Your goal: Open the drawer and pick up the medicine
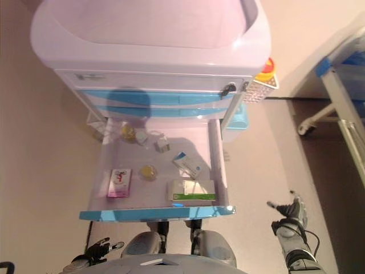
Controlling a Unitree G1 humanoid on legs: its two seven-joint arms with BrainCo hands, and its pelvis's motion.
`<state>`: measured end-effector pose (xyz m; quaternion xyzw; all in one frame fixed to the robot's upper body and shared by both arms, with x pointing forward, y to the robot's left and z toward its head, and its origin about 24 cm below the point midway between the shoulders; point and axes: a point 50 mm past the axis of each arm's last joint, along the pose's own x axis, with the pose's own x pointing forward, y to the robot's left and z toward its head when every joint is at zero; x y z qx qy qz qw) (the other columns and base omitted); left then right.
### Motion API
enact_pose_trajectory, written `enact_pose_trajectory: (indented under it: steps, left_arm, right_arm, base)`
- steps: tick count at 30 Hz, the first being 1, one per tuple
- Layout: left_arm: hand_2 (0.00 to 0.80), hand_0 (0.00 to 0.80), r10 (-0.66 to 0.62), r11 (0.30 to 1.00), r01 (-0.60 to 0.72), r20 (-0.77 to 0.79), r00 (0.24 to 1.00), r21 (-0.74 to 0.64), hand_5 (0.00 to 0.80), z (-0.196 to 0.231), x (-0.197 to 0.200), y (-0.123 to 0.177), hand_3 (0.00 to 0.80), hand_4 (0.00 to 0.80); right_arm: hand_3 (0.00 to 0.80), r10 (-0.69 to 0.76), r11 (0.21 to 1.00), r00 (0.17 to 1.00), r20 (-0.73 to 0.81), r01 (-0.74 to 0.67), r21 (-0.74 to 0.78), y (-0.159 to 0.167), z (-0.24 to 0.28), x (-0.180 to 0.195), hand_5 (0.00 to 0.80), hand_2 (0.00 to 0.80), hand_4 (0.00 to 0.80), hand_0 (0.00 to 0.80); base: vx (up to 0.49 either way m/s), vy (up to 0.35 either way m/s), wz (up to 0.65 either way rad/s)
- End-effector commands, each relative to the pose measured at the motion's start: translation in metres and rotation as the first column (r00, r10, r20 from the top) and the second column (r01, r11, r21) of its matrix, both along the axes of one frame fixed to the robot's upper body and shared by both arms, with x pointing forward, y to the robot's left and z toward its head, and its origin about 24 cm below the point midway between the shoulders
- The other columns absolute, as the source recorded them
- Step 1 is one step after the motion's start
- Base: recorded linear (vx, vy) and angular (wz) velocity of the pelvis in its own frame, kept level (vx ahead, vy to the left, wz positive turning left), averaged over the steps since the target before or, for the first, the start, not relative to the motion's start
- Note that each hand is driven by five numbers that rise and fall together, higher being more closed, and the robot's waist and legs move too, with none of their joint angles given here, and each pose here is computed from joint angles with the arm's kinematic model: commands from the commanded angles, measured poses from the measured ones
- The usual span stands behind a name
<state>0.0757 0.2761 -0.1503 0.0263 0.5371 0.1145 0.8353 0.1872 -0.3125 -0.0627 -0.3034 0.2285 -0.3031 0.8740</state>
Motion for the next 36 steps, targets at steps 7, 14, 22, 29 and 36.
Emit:
enact_pose_trajectory:
  steps: [7, 14, 22, 29, 36]
  left_arm:
    - [0.0, 0.0, 0.07, 0.998, -0.07, -0.016, 0.997, 0.004, 0.0, -0.006, -0.013, -0.011, 0.0, 0.0]
    - [0.0, 0.0, 0.037, 0.999, -0.037, -0.067, 0.997, 0.0, 0.0, -0.012, -0.024, -0.025, 0.0, 0.0]
    - [0.0, 0.0, 0.063, 0.998, -0.062, -0.057, 0.996, 0.023, 0.0, -0.01, -0.025, -0.018, 0.0, 0.0]
    - [0.0, 0.0, 0.072, 0.997, -0.07, -0.041, 0.997, 0.037, 0.0, -0.007, -0.02, -0.01, 0.0, 0.0]
    - [0.0, 0.0, 0.041, 0.999, -0.04, -0.056, 0.998, 0.031, 0.0, -0.007, -0.021, -0.01, 0.0, 0.0]
  right_arm:
    - [0.0, 0.344, 0.935, 0.74, 0.578, -0.213, -0.284, 0.044, 0.128, 0.05, 0.0, 0.0, 0.0, 0.0]
    - [0.0, 0.803, 0.594, 0.321, 0.503, -0.506, -0.625, 0.107, 0.198, 0.055, 0.0, 0.0, 0.0, 0.0]
    - [0.0, 0.96, 0.148, -0.086, 0.268, -0.658, -0.738, 0.164, 0.226, 0.047, 0.0, 0.0, 0.0, 0.0]
    - [0.0, 0.979, -0.034, -0.17, 0.114, -0.682, -0.73, 0.193, 0.226, 0.061, 0.0, 0.0, 0.0, 0.0]
    - [0.0, 0.99, -0.084, -0.138, 0.024, -0.722, -0.687, 0.208, 0.213, 0.082, 0.0, 0.0, 0.0, 0.0]
  base:
    - [-0.032, 0.024, -0.2]
    - [-0.027, 0.009, -0.06]
    - [0.004, -0.057, 0.12]
    - [0.012, -0.062, 0.34]
    - [0.02, -0.028, 0.5]
